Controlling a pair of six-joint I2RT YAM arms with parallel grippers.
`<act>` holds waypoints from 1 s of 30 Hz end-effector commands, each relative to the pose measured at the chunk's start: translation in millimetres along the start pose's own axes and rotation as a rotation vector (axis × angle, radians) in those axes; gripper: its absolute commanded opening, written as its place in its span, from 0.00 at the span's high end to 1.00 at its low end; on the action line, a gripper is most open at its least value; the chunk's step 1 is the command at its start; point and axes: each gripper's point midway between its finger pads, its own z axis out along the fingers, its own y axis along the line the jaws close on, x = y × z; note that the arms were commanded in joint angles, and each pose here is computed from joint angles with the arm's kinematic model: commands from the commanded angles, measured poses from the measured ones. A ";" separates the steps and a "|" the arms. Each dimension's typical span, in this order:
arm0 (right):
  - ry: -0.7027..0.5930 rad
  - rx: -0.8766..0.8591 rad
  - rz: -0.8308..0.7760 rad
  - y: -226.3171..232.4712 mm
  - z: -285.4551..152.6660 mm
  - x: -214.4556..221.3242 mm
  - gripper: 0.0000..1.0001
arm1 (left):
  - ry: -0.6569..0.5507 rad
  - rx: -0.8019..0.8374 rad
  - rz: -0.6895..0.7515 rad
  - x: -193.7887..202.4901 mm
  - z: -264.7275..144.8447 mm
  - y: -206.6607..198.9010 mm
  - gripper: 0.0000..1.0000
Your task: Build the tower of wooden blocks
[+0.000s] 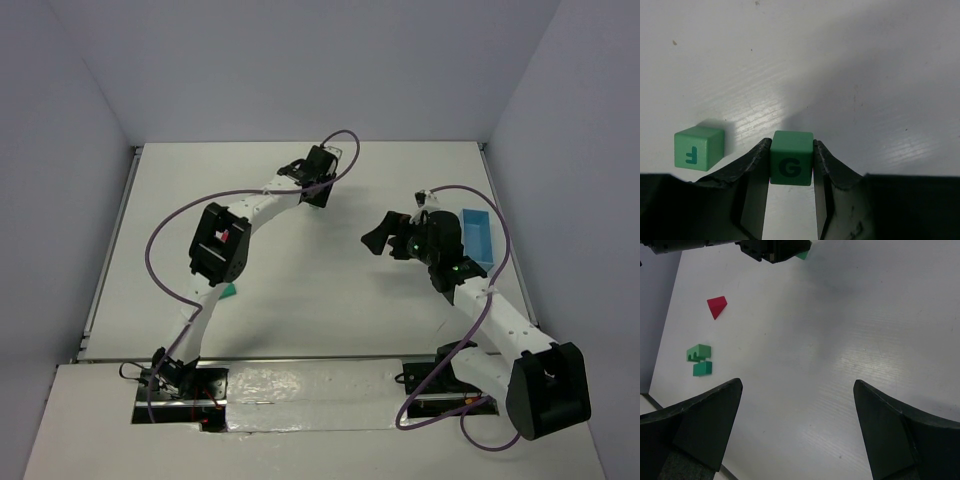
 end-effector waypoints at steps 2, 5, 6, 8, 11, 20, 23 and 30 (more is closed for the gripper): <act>-0.024 -0.030 -0.008 4.3 1.7 -6.5 0.00 | 0.023 0.015 0.039 6.5 2.7 4.3 0.74; -0.022 -0.036 -0.009 5.3 1.8 -6.3 0.00 | 0.030 0.018 0.041 9.2 3.7 5.3 0.71; -0.021 -0.035 -0.008 5.0 2.1 -6.0 0.00 | 0.038 0.017 0.040 12.6 6.3 6.8 0.71; -0.017 -0.038 -0.008 5.2 2.6 -4.9 0.00 | 0.044 0.029 0.029 14.2 8.0 9.5 0.69; -0.015 -0.044 -0.007 6.3 3.0 -5.0 0.00 | 0.049 0.036 0.035 15.6 10.2 9.8 0.65; -0.007 -0.047 -0.005 5.7 4.4 -2.9 0.00 | 0.075 0.029 0.061 20.4 18.1 14.2 0.57; -0.006 -0.051 -0.008 6.7 5.0 -3.0 0.00 | 0.083 0.020 0.078 21.3 18.2 16.5 0.55; 0.007 -0.062 -0.004 7.5 6.5 -0.8 0.00 | 0.057 0.022 0.093 10.3 7.9 17.9 0.35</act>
